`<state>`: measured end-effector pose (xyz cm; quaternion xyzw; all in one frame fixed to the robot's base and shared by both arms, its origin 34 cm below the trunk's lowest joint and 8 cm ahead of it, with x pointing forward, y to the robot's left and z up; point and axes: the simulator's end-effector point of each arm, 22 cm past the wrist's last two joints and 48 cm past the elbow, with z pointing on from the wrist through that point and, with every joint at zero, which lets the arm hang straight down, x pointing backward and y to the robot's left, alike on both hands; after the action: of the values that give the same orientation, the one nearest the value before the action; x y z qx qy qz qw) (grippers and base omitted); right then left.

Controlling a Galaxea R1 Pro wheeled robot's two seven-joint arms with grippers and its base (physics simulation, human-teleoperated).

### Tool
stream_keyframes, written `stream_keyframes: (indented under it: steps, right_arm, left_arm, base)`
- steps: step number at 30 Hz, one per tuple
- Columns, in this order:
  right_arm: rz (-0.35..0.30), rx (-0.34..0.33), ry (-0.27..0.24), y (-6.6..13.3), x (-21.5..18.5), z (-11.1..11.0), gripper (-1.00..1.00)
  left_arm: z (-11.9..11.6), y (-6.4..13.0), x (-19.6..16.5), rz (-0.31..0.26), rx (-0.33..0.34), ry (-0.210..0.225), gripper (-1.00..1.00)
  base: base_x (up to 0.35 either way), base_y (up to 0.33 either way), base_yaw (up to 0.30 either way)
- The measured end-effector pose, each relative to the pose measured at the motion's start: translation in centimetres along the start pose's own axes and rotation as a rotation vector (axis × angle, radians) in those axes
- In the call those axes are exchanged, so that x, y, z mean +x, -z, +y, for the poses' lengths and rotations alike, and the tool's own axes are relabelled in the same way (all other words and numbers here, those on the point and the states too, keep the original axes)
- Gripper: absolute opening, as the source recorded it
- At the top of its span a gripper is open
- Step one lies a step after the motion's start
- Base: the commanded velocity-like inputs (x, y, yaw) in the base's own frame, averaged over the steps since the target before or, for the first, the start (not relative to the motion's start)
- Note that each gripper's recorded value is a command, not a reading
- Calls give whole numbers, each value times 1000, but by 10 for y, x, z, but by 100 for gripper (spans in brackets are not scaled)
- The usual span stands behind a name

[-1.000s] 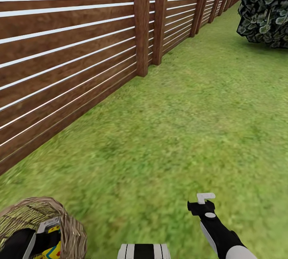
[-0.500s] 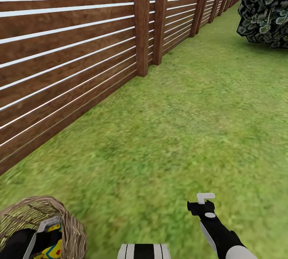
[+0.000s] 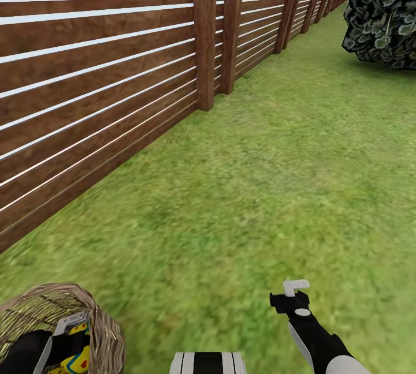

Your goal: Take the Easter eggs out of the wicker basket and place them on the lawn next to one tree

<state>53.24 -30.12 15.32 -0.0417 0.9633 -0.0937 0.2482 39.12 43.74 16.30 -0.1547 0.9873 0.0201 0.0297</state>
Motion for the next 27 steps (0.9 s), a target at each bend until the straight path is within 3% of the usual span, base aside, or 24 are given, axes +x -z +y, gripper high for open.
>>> stream_keyframes:
  steps: [15,18,24,27]
  right_arm:
    - [-4,1,-1,1,-2,0,100]
    - [-16,2,-3,4,-8,-2,100]
    - [-38,3,-4,10,-20,-3,100]
    - [-20,-4,-3,13,-12,2,100]
  left_arm:
    - [-1,0,1,0,-4,-9,-100]
    - [-6,4,-3,-8,15,10,-100]
    - [-10,12,-12,-33,34,27,-100]
    - [-12,16,-15,-45,39,28,-100]
  base:
    - [0,0,0]
    - [0,0,0]
    - [-294,0,0]
    - [-232,0,0]
